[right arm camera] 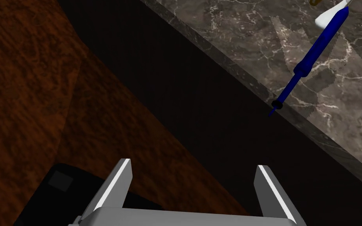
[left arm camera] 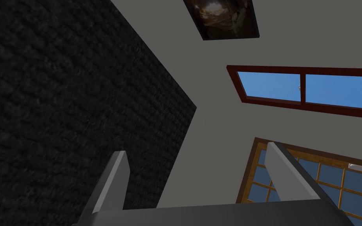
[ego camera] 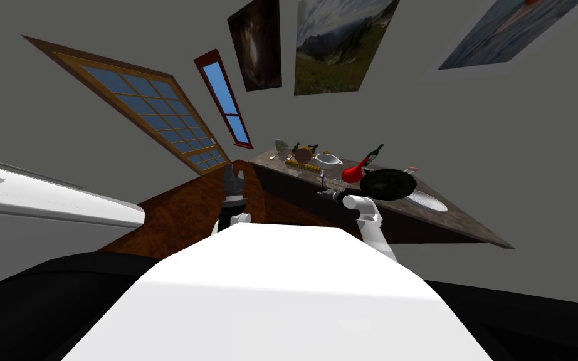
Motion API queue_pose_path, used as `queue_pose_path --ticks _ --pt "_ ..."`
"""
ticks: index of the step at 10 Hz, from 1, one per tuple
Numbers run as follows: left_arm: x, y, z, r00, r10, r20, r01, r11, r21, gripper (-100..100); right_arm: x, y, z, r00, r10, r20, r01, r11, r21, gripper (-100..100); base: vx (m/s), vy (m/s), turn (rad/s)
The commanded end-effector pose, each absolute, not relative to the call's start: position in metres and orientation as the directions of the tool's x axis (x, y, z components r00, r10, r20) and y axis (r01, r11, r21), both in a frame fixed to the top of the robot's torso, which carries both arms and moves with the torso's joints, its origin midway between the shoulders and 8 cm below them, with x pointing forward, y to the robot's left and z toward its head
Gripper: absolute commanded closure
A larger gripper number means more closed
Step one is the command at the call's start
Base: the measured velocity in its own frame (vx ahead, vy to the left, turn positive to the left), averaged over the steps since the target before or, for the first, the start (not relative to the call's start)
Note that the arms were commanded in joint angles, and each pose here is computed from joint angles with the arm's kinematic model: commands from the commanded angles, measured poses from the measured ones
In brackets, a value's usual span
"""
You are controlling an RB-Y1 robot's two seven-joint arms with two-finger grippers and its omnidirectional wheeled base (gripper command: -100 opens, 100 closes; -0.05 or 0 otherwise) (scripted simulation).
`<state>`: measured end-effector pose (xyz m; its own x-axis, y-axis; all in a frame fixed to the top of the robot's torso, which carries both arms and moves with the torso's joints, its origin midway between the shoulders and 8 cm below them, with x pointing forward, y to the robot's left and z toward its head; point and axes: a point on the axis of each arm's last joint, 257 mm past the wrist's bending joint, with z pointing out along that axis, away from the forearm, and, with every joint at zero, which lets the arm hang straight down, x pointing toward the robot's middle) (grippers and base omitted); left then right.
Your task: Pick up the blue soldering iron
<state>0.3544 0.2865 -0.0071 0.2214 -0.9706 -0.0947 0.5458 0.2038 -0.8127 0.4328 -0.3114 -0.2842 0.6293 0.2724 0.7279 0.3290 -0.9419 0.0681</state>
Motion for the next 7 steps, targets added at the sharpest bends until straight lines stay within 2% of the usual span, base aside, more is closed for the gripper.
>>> queue_pose_path --ticks 1,3,6,7 --pt "0.354 0.286 -0.007 0.221 -0.971 -0.095 0.546 0.204 -0.813 0 0.426 -0.315 -0.291 0.672 0.249 0.698 0.313 -0.949 0.037 -100 0.089 0.026 -0.005" --pt "0.354 0.286 -0.007 0.221 -0.971 -0.095 0.546 0.204 -0.813 0 0.419 -0.327 -0.297 0.726 0.208 0.655 0.277 -0.961 -0.002 -100 0.119 0.022 -0.008" --pt "0.354 0.286 -0.007 0.221 -0.971 -0.095 0.546 0.204 -0.813 0 0.41 -0.338 -0.304 0.779 0.168 0.604 0.237 -0.971 -0.035 -100 0.078 0.02 -0.006" --pt "0.354 0.286 -0.007 0.221 -0.971 -0.095 0.546 0.204 -0.813 0 0.407 -0.351 -0.305 0.808 0.126 0.576 0.192 -0.98 -0.055 -100 0.156 0.039 -0.026"
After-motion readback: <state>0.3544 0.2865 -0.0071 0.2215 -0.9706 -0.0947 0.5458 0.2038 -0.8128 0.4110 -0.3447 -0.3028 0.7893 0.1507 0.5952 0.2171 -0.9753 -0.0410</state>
